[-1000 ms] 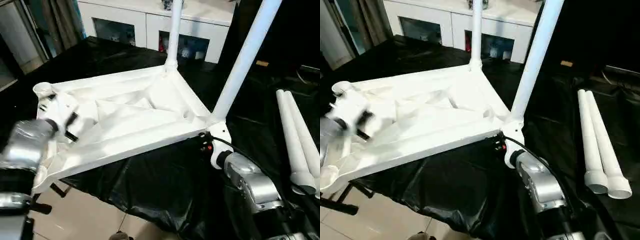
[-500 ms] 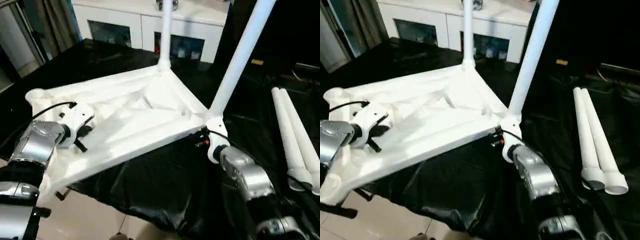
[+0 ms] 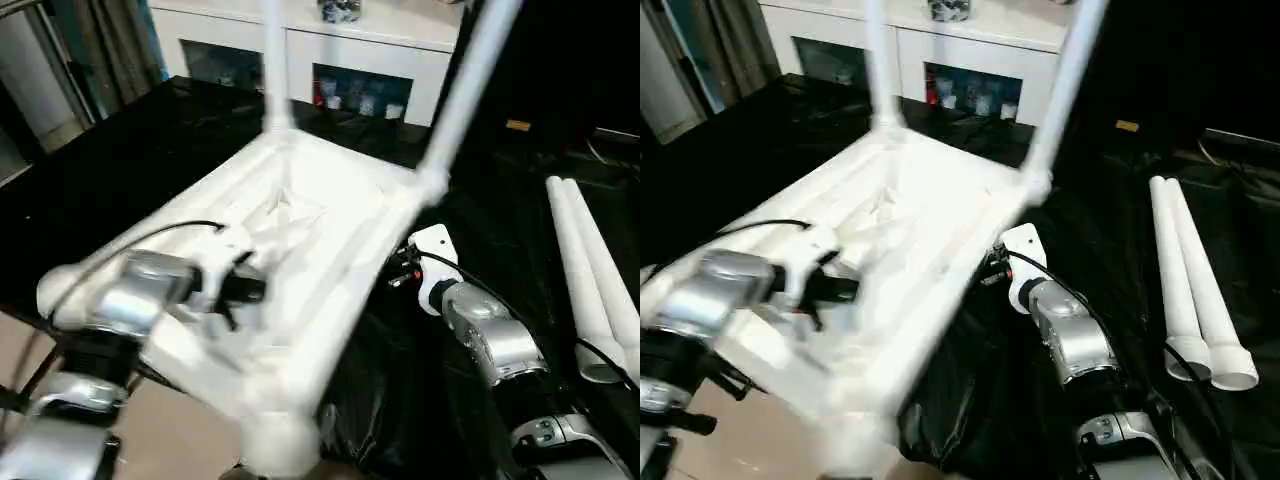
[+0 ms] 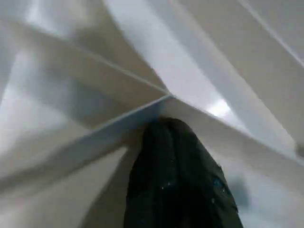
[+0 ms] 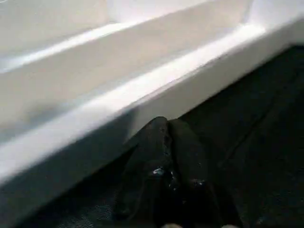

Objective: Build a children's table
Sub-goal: Rotate table base

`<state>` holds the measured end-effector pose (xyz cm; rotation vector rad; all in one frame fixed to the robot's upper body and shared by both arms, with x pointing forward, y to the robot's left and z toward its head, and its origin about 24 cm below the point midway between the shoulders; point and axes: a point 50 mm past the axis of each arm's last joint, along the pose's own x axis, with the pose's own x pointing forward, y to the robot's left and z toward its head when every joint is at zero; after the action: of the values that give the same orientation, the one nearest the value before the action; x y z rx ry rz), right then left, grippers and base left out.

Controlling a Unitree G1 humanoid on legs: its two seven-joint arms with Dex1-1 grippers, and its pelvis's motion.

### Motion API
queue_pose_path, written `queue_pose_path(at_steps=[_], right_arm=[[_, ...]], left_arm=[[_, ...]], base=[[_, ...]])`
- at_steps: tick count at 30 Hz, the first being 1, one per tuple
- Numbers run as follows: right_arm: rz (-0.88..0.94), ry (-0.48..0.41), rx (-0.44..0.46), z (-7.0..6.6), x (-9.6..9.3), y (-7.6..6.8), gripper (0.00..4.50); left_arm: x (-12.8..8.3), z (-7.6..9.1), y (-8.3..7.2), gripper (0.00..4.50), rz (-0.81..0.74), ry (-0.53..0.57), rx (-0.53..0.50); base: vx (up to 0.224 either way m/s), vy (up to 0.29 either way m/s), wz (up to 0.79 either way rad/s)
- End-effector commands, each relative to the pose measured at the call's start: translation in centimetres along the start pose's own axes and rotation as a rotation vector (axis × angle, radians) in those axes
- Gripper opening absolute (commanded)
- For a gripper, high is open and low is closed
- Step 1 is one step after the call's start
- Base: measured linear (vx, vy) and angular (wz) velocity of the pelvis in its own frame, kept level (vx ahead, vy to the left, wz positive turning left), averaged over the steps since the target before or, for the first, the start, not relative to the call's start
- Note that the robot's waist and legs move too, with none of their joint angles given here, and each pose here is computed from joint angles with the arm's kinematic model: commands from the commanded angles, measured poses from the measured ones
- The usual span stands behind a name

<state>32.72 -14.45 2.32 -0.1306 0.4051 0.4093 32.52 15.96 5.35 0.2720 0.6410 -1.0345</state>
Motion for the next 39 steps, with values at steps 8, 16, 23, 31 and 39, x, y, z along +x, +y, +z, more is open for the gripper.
queue_pose_path(at_steps=[8, 16, 23, 31, 39], right_arm=[[-0.030, -0.072, -0.024, 1.2, -1.0, -0.3, 0.02], [-0.092, -0.124, -0.042, 2.5, -2.5, -1.4, 0.02], [-0.192, -0.154, -0.029, 3.5, -4.3, -2.8, 0.02], [-0.406, -0.130, 0.034, 4.1, -8.6, -5.8, 0.56], [-0.523, -0.068, 0.099, 4.1, -10.9, -7.9, 1.20]], left_arm=[[3.6, 3.4, 1.2, 0.00, 0.238, -0.047, 0.158], [3.4, 3.9, 3.3, 0.00, 0.482, -0.047, 0.231], [3.0, 4.9, 3.9, 0.00, 0.623, -0.219, 0.170], [1.2, 5.5, 2.5, 0.20, 0.444, -0.489, 0.117], [-0.7, 5.1, -1.8, 0.82, 0.276, -0.585, 0.118]], base=[[0.000, 0.000, 0.00], [0.000, 0.000, 0.00], [0.000, 0.000, 0.00], [0.000, 0.000, 0.00], [0.000, 0.000, 0.00]])
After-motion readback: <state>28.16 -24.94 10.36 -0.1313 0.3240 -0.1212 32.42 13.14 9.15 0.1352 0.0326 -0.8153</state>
